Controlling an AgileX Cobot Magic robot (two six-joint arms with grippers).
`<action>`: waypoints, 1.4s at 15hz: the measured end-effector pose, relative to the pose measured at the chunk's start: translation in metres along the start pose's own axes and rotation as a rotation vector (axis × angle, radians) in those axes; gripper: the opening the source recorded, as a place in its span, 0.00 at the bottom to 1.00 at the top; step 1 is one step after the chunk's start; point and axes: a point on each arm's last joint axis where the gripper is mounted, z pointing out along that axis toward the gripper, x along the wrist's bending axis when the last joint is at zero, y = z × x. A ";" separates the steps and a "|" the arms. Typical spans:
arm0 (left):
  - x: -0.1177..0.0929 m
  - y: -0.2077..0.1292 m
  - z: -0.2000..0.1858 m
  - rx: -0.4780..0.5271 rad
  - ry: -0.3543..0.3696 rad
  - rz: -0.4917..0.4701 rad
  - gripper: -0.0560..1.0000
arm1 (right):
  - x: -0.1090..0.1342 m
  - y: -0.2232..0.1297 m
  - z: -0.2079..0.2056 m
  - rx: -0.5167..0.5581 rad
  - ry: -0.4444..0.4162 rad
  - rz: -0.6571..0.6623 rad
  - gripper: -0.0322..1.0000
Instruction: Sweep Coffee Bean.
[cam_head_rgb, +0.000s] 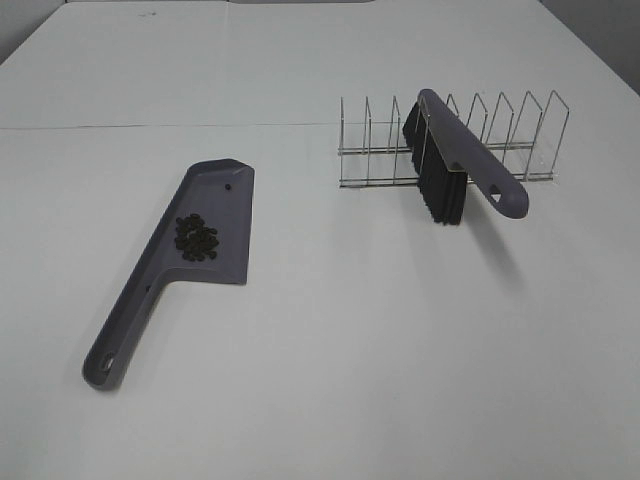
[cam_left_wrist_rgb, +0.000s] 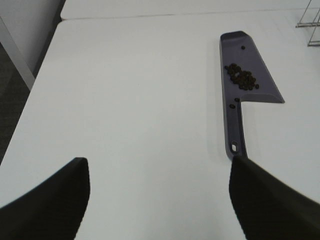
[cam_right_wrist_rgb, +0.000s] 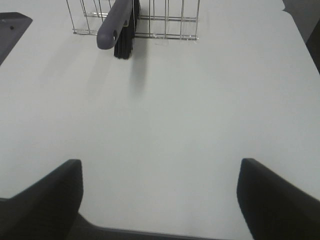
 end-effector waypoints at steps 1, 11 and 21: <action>0.000 -0.002 -0.003 -0.024 0.000 -0.001 0.72 | 0.001 -0.004 0.006 0.024 0.004 -0.003 0.74; -0.001 -0.003 0.005 -0.072 -0.015 -0.018 0.72 | 0.016 -0.007 0.023 -0.009 0.144 -0.030 0.72; -0.002 -0.002 0.005 -0.074 -0.015 -0.018 0.72 | 0.016 -0.007 0.023 -0.010 0.144 -0.031 0.72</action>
